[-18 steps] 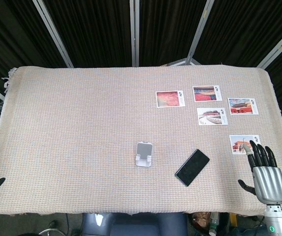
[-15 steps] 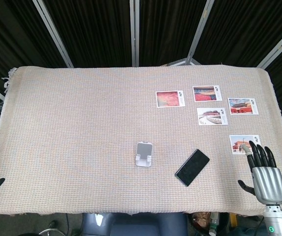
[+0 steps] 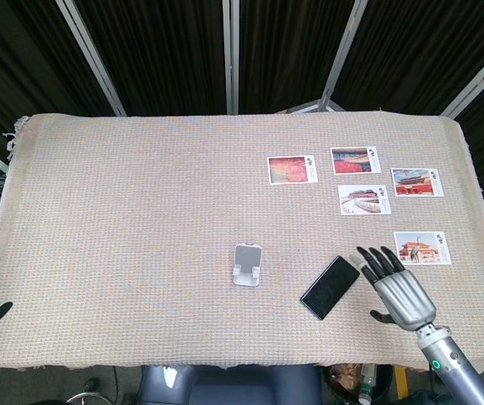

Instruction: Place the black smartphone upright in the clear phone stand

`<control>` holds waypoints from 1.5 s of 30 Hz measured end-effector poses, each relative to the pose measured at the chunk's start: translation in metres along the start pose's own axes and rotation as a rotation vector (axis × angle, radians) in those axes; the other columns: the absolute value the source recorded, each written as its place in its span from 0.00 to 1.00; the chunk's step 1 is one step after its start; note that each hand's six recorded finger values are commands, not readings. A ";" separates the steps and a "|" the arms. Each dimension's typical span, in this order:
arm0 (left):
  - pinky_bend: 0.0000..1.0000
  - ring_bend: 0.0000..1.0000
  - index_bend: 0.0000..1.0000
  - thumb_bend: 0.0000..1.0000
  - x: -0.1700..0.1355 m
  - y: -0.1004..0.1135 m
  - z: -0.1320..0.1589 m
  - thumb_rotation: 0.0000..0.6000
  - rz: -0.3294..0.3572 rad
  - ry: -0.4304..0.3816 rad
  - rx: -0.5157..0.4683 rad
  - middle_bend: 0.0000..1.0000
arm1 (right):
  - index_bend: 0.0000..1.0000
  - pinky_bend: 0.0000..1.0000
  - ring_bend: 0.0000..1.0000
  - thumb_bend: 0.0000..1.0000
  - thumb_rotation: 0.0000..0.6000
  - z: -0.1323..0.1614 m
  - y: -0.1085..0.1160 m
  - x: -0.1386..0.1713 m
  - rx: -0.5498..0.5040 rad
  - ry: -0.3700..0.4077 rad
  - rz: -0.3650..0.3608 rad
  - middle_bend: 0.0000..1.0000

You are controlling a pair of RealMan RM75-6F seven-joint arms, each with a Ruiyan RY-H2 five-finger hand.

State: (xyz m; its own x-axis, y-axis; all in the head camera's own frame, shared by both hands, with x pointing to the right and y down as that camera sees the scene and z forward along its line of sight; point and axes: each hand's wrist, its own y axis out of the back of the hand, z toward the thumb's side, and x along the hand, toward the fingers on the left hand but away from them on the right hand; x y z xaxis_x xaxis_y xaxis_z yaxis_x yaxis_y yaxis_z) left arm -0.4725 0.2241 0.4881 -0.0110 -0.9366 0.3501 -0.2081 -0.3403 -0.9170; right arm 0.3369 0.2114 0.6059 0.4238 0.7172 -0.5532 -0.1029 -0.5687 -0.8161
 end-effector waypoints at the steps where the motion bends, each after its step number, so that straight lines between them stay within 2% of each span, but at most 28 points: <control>1: 0.00 0.00 0.00 0.00 0.001 -0.001 -0.001 1.00 -0.001 0.005 0.002 0.00 | 0.00 0.00 0.00 0.00 1.00 0.001 -0.002 -0.007 0.006 0.043 0.012 0.00; 5: 0.00 0.00 0.00 0.00 0.005 -0.004 -0.003 1.00 -0.003 0.028 0.025 0.00 | 0.00 0.00 0.00 0.00 1.00 0.009 -0.011 -0.035 0.056 0.225 0.064 0.01; 9: 0.00 0.00 0.00 0.00 0.010 -0.013 -0.006 1.00 -0.024 0.056 0.055 0.00 | 0.00 0.00 0.00 0.00 1.00 0.025 -0.026 -0.063 0.173 0.415 0.122 0.02; 13: 0.00 0.00 0.00 0.00 0.016 -0.023 -0.008 1.00 -0.045 0.080 0.078 0.00 | 0.00 0.00 0.00 0.00 1.00 0.032 -0.042 -0.080 0.259 0.504 0.177 0.03; 21: 0.00 0.00 0.00 0.00 0.022 -0.029 -0.010 1.00 -0.052 0.094 0.095 0.00 | 0.00 0.00 0.00 0.00 1.00 0.032 -0.063 -0.086 0.336 0.545 0.226 0.03; 30: 0.00 0.00 0.00 0.00 0.021 -0.028 -0.010 1.00 -0.049 0.094 0.090 0.00 | 0.00 0.00 0.00 0.00 1.00 0.028 -0.067 -0.089 0.364 0.537 0.231 0.03; 33: 0.00 0.00 0.00 0.00 0.021 -0.028 -0.010 1.00 -0.050 0.093 0.091 0.00 | 0.03 0.00 0.01 0.01 1.00 0.025 -0.071 -0.090 0.381 0.534 0.249 0.07; 36: 0.00 0.00 0.00 0.00 0.021 -0.028 -0.009 1.00 -0.050 0.092 0.092 0.00 | 0.15 0.04 0.07 0.10 1.00 0.025 -0.073 -0.090 0.386 0.539 0.253 0.18; 38: 0.00 0.00 0.00 0.00 0.021 -0.028 -0.009 1.00 -0.050 0.091 0.094 0.00 | 0.30 0.10 0.17 0.20 1.00 0.025 -0.073 -0.090 0.387 0.544 0.248 0.30; 41: 0.00 0.00 0.00 0.00 0.021 -0.029 -0.009 1.00 -0.050 0.091 0.094 0.00 | 0.44 0.21 0.28 0.29 1.00 0.027 -0.071 -0.090 0.382 0.557 0.230 0.42; 45: 0.00 0.00 0.00 0.00 0.021 -0.029 -0.008 1.00 -0.049 0.088 0.095 0.00 | 0.48 0.24 0.31 0.32 1.00 0.030 -0.064 -0.089 0.378 0.583 0.179 0.45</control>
State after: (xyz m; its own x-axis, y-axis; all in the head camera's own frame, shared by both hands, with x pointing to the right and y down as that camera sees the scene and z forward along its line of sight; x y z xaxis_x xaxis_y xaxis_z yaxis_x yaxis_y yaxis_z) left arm -0.4742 0.2151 0.5230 -0.0899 -0.9090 0.4070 -0.1174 -0.3961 -0.9107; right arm 0.2782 0.1960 0.7025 0.7722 0.2337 -0.5908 -0.4759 -0.4034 -0.7816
